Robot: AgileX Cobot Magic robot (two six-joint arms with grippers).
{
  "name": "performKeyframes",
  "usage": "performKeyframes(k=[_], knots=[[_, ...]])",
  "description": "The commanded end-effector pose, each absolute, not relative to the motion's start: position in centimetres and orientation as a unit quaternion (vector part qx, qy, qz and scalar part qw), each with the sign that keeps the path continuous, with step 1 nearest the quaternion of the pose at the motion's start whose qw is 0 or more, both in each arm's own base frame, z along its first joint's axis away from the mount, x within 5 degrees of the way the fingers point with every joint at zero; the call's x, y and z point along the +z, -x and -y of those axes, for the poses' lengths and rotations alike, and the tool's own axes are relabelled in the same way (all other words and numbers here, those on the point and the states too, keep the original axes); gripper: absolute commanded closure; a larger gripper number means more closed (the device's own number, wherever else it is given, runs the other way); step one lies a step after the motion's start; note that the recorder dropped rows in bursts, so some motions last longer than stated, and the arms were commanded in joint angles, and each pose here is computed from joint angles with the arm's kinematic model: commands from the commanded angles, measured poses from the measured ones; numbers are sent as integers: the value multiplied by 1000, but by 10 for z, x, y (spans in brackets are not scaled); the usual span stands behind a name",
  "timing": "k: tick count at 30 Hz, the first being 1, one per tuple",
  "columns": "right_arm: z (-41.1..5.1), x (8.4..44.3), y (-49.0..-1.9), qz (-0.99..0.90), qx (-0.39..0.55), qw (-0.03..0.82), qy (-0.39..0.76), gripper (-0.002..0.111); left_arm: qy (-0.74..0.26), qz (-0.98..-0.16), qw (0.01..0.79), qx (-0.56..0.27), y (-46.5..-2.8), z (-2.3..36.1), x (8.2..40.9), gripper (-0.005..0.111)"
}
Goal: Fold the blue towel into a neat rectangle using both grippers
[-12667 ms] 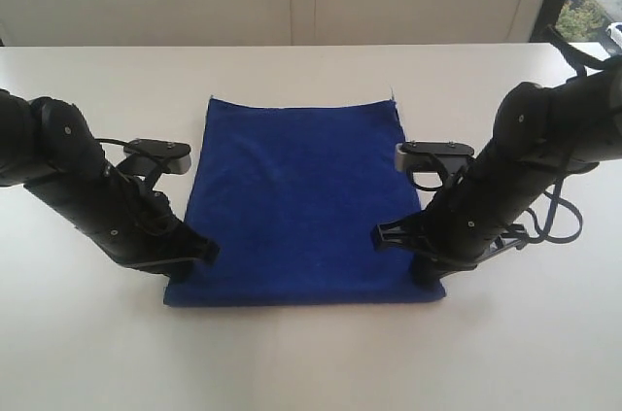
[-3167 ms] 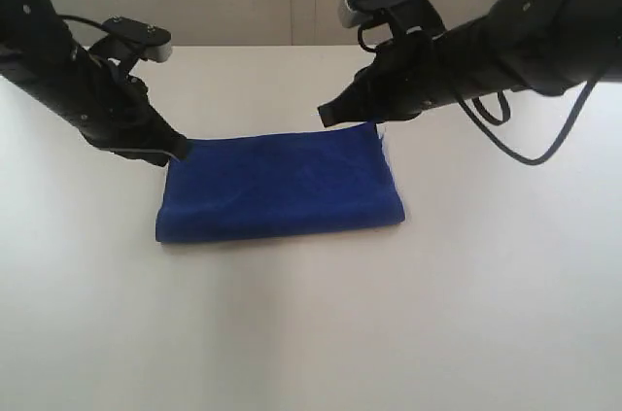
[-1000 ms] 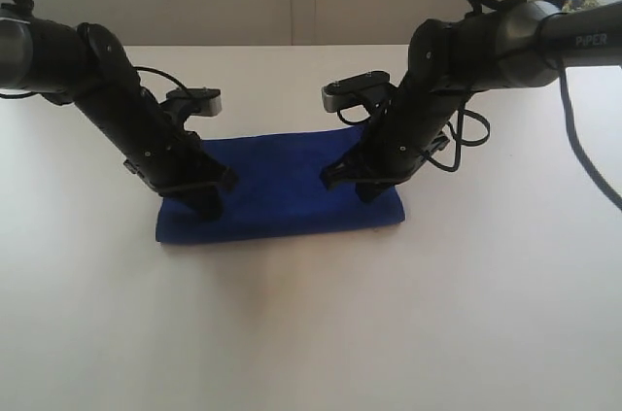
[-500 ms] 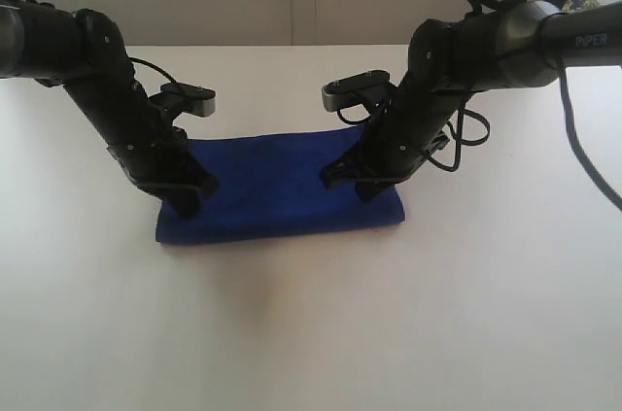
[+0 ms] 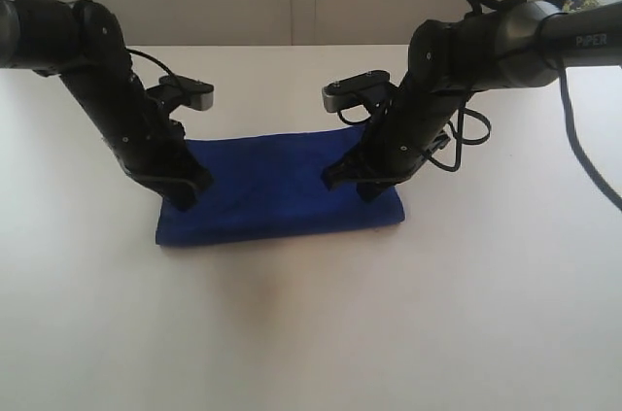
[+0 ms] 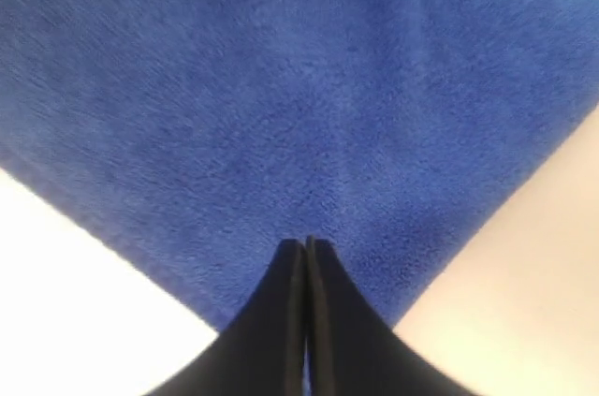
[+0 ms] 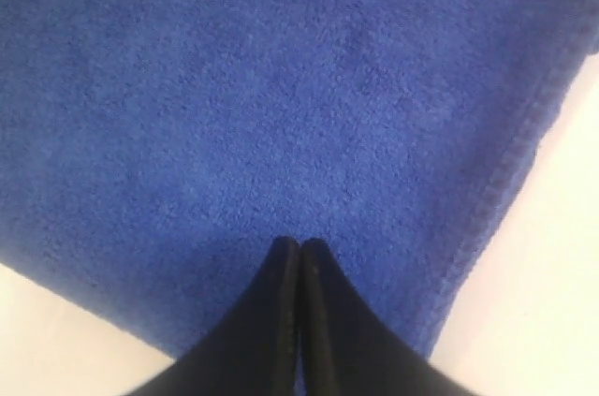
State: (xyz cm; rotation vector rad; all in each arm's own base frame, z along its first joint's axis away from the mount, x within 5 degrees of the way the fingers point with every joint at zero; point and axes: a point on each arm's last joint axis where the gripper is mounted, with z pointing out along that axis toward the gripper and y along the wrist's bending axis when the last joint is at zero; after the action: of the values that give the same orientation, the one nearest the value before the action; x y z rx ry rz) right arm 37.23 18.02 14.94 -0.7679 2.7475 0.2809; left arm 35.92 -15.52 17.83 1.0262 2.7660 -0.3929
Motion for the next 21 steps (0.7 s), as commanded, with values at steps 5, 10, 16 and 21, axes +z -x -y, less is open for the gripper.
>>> performKeyframes(k=[5,10,16,21], knots=[[-176,150,-374,-950,94,139,262,108,-361,-924,48,-114,-355,152,176,107],[-176,150,-374,-951,94,137,262,108,-367,-923,25,-109,-355,151,162,107],[-175,160,-373,-949,95,143,264,108,-380,-918,24,-107,-356,151,161,107],[-169,176,-373,-948,67,164,264,108,-380,-919,26,-107,-356,151,161,107]])
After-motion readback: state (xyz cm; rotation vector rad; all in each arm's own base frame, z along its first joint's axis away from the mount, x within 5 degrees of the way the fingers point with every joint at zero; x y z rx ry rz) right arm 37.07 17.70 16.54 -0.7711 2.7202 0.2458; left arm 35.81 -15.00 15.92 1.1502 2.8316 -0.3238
